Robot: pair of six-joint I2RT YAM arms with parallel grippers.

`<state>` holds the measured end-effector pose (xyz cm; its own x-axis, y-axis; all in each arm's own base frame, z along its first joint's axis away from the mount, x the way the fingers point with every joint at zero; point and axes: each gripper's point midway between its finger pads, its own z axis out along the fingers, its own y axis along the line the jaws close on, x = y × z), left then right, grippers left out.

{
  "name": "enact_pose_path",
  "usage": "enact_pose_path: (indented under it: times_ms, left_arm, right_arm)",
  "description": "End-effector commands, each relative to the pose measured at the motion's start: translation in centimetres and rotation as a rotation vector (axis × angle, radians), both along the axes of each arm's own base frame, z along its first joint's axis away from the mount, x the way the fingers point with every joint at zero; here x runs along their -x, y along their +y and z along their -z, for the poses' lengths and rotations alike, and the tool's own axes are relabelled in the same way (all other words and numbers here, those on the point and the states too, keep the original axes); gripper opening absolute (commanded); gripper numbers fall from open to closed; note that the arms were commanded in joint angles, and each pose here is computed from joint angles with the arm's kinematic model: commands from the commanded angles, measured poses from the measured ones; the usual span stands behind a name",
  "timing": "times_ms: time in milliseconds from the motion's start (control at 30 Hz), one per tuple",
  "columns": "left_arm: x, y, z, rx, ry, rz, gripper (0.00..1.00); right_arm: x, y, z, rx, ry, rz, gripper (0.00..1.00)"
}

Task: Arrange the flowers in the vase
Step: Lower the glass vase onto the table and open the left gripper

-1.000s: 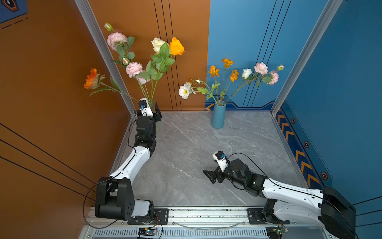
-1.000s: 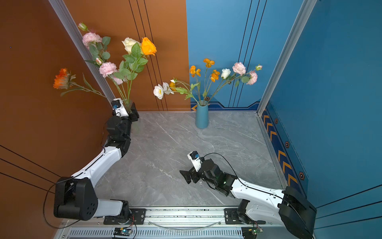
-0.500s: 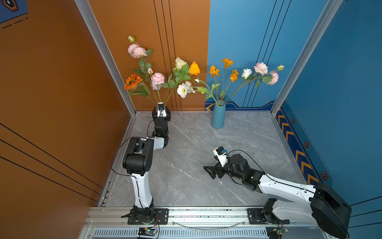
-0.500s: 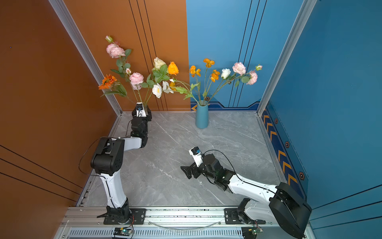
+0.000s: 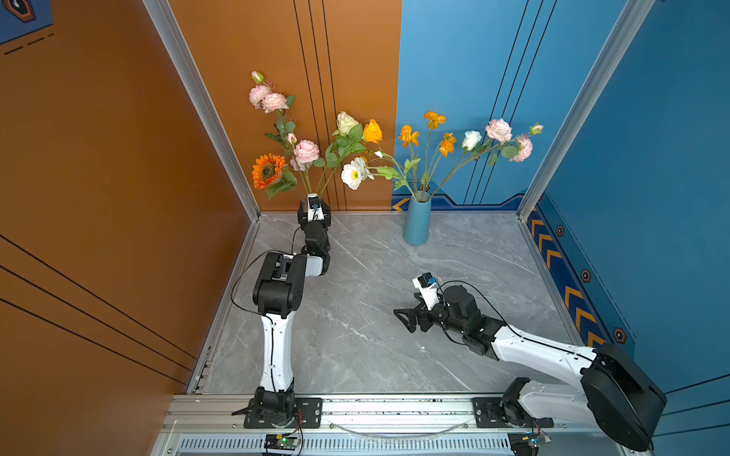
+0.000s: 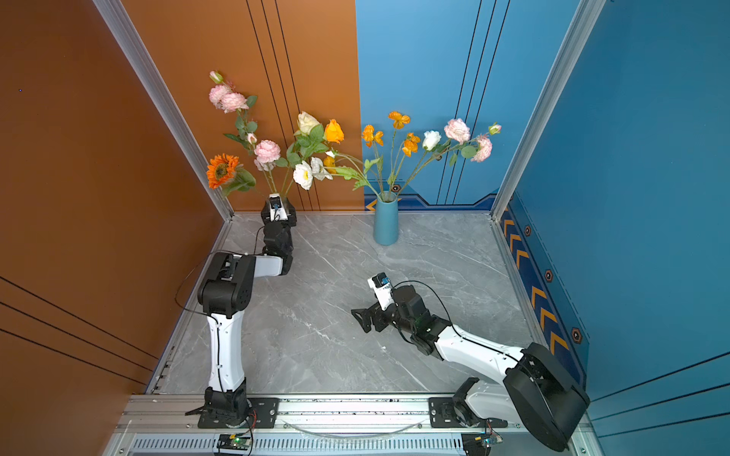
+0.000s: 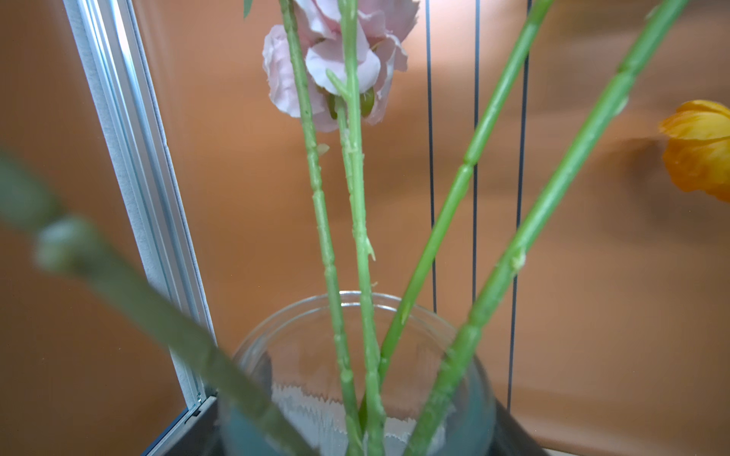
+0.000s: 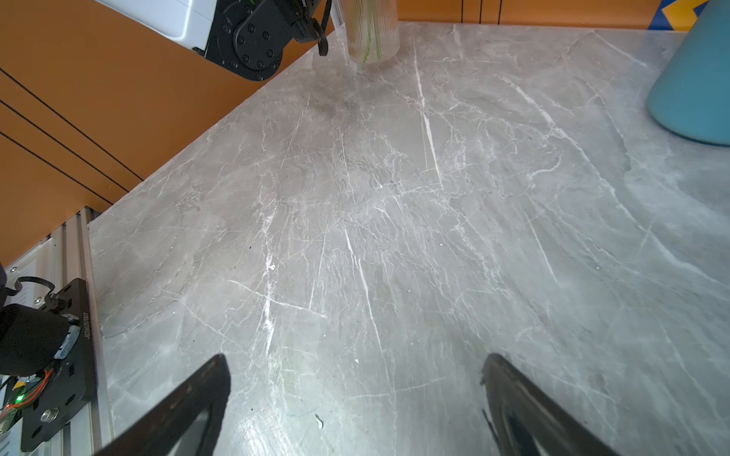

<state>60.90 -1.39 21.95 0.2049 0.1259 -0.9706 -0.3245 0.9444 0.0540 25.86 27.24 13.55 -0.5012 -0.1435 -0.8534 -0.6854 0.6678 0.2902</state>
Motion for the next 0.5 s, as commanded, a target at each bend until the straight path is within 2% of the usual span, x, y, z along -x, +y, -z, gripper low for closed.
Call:
enact_pose_path:
  times_ms: [0,333,400,467]
  left_arm:
    - [1.1,0.2,-5.3,0.057,-0.195,-0.038,0.0]
    - [1.1,1.0,-2.7,0.075,-0.15,-0.08,0.01]
    - [1.2,1.1,-2.4,0.084,-0.147,-0.089,0.13]
    - [1.2,1.3,-2.1,0.089,-0.141,-0.088,0.31]
  right_arm:
    - [-0.5,0.7,-1.4,-0.041,-0.014,-0.014,1.0]
    - [-0.4,0.5,-1.2,-0.035,0.002,-0.008,1.0]
    - [-0.3,0.4,-1.1,-0.032,0.004,-0.005,1.0]
    - [-0.3,0.2,-1.2,-0.031,-0.001,-0.001,1.0]
